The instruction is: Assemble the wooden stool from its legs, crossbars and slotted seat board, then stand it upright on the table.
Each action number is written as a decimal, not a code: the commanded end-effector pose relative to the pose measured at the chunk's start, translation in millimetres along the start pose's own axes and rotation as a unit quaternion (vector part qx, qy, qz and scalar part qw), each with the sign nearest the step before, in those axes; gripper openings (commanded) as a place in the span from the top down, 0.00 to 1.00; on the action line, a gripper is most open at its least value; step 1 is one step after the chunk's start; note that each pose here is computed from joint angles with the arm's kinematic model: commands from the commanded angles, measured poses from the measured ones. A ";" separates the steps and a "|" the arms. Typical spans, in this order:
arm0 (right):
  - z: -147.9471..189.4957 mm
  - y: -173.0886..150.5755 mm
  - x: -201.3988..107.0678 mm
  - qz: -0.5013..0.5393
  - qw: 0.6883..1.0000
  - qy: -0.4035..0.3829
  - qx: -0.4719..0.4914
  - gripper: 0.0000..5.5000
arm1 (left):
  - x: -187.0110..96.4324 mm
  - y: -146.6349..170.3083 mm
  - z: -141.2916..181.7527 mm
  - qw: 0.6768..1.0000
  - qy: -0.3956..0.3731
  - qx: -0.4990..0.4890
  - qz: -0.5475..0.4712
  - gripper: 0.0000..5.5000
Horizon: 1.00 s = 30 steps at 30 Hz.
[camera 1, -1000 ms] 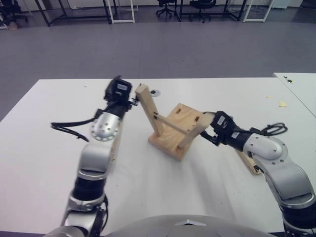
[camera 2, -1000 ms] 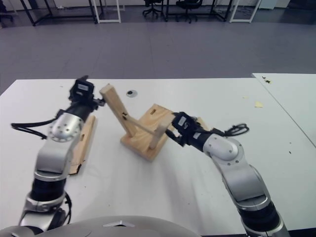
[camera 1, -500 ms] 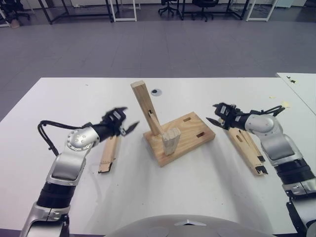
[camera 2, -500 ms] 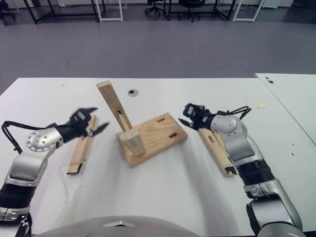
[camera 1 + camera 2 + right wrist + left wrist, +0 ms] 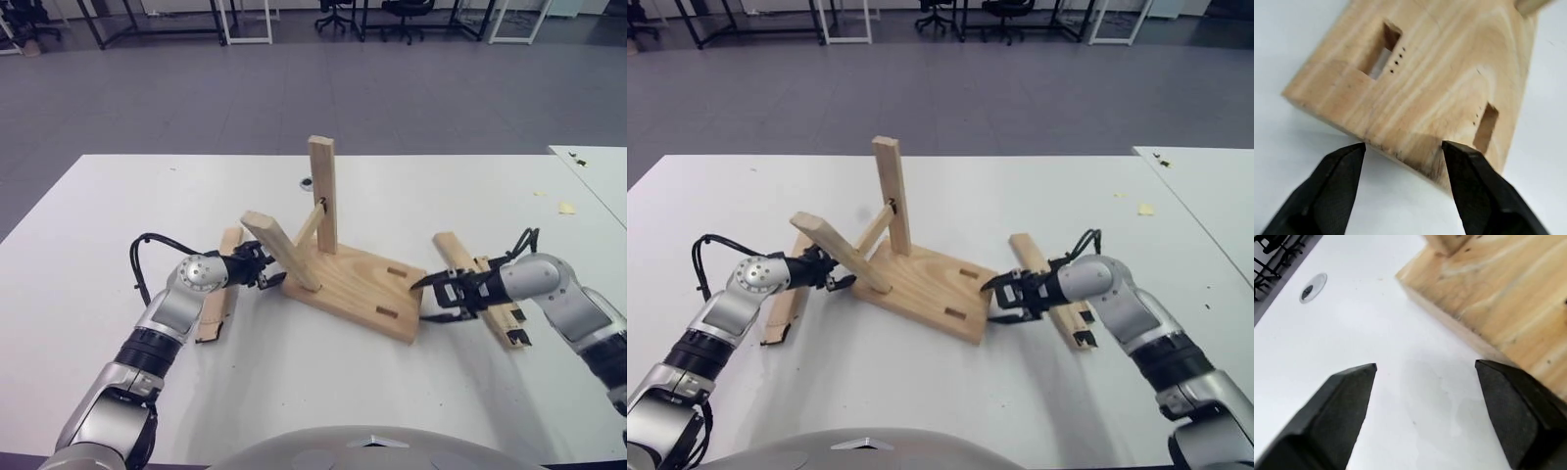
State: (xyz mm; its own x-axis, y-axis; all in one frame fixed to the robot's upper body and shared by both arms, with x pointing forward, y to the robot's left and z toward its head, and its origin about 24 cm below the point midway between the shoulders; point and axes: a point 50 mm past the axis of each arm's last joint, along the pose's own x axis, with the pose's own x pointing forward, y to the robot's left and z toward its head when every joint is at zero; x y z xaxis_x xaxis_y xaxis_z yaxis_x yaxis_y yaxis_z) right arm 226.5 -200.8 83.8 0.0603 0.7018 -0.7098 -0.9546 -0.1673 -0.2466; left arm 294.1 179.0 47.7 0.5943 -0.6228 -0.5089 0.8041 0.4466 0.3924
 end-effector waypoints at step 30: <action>-63.4 -15.1 -62.0 -0.548 0.757 0.026 0.354 0.47 | -45.2 -15.1 21.4 0.984 -0.105 -0.070 0.124 0.32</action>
State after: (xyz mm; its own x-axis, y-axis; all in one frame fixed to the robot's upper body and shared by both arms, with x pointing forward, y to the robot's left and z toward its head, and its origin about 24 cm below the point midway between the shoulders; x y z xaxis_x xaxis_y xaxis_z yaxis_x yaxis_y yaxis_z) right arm 266.4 -261.0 107.3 0.9233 0.2351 -0.3037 -0.3355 0.8785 -0.3401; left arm 260.9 185.6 75.3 0.7398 -0.6193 -0.2629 0.6683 0.6316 0.3930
